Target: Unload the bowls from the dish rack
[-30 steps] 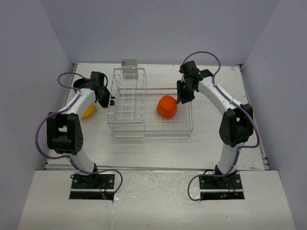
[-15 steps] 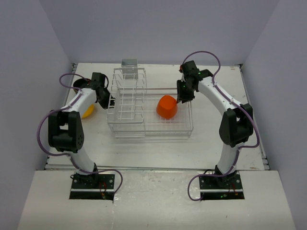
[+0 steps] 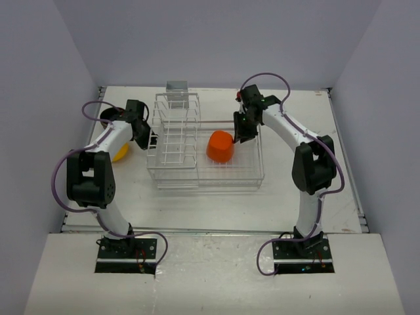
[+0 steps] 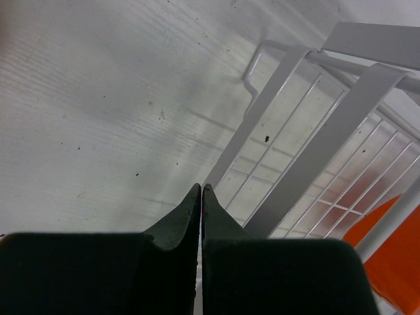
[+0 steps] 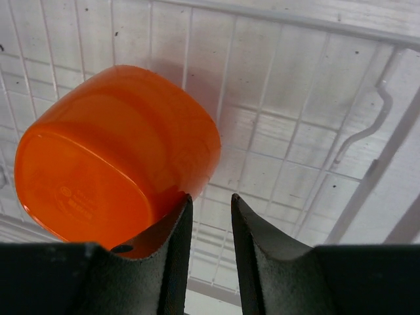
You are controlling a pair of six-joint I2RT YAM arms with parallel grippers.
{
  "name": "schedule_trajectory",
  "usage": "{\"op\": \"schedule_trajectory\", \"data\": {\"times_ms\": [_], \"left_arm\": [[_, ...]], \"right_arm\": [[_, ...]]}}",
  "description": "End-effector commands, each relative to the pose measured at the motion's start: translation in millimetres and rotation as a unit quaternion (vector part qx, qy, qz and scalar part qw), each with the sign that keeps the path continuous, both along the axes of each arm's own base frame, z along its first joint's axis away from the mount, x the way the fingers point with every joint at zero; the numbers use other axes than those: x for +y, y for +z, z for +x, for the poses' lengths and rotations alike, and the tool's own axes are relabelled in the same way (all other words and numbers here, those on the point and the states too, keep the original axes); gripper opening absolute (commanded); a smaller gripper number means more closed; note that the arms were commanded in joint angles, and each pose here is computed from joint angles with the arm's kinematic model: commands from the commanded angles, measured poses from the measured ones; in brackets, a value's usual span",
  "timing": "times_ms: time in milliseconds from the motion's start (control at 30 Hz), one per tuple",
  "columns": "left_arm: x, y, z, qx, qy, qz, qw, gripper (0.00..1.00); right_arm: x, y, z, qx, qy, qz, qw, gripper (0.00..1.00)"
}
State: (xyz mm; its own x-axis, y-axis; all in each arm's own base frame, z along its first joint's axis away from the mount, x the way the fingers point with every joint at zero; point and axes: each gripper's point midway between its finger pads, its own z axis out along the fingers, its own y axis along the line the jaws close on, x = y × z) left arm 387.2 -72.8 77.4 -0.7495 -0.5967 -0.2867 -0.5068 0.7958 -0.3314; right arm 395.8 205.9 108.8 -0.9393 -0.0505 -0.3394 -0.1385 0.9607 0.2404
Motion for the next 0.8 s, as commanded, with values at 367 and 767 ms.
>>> {"op": "schedule_trajectory", "data": {"times_ms": [367,767], "left_arm": [[-26,11,12,-0.026,-0.028,-0.031,0.999,0.00],[-27,12,11,-0.027,-0.030,-0.032,0.999,0.00]], "right_arm": [[79,30,-13,0.001,0.097,0.130,0.987,0.31],[66,25,-36,0.014,0.059,0.117,0.991,0.29]]}}
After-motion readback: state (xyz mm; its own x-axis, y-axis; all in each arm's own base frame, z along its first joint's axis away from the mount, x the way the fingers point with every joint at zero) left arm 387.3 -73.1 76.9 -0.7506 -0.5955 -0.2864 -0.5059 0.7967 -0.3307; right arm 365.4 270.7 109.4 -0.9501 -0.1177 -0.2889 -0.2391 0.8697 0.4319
